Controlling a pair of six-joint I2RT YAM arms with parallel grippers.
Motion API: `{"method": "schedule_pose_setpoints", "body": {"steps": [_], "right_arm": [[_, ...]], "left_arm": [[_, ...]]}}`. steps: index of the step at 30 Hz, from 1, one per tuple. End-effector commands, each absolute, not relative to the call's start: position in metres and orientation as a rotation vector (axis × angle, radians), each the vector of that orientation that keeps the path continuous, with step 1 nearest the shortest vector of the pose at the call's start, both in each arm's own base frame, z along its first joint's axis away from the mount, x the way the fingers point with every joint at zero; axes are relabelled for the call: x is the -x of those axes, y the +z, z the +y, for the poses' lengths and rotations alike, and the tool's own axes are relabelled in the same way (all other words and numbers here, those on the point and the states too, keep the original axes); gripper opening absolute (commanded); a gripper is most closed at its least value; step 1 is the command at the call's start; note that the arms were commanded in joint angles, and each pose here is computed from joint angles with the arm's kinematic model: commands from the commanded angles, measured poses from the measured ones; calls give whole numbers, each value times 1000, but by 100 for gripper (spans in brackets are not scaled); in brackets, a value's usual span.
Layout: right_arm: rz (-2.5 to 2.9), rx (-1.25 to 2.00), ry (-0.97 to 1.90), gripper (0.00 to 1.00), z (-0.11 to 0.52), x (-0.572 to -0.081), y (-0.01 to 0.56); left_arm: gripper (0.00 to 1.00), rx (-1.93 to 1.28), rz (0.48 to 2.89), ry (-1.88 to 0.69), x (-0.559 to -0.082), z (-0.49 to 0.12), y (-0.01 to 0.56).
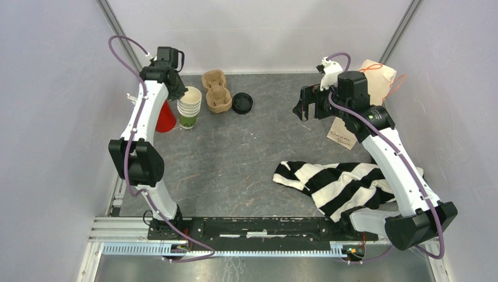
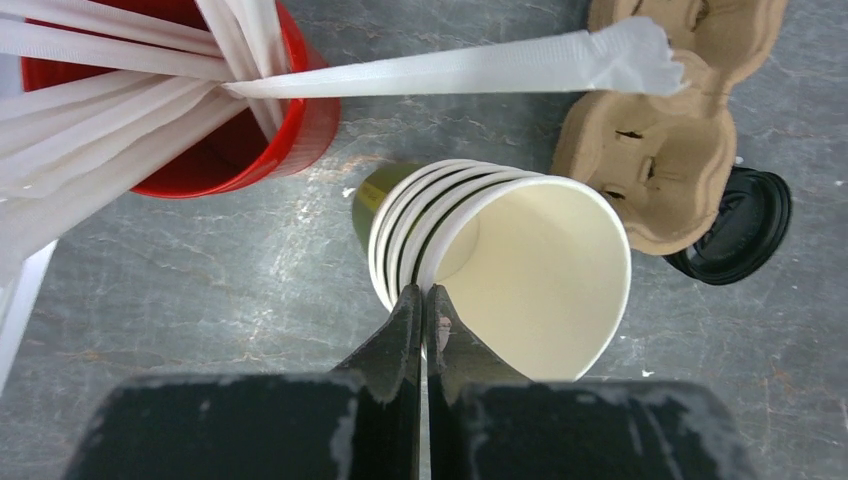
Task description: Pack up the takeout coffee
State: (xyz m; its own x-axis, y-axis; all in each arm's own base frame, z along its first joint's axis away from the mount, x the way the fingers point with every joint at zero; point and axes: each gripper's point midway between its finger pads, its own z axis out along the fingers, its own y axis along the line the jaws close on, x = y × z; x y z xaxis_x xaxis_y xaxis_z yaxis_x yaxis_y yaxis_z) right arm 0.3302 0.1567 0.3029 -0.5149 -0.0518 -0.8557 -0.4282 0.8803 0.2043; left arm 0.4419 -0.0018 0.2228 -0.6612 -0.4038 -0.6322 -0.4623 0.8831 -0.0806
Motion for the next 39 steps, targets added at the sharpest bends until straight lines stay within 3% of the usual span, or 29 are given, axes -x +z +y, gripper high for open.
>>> {"method": "schedule_pose_setpoints", "body": {"steps": [1,9,25,33,39], "right_arm": [[2041,337,532,98,160,-327,309],[2039,352,620,98,172,-323,305],[2027,201,1243,98,263,-330,273],[2054,281,1152,98,264,-322,271],[2042,371,996,98,244,-312,283]], "left_arm": [[2,671,2249,-70,-443,-14,253],[2,804,2213,-388,-426,-33,250],[2,851,2142,-499,-398,-34,244],[2,762,2048,-393,-400,-18,306],[2,749,1969,-367,-371,-11,350]]}}
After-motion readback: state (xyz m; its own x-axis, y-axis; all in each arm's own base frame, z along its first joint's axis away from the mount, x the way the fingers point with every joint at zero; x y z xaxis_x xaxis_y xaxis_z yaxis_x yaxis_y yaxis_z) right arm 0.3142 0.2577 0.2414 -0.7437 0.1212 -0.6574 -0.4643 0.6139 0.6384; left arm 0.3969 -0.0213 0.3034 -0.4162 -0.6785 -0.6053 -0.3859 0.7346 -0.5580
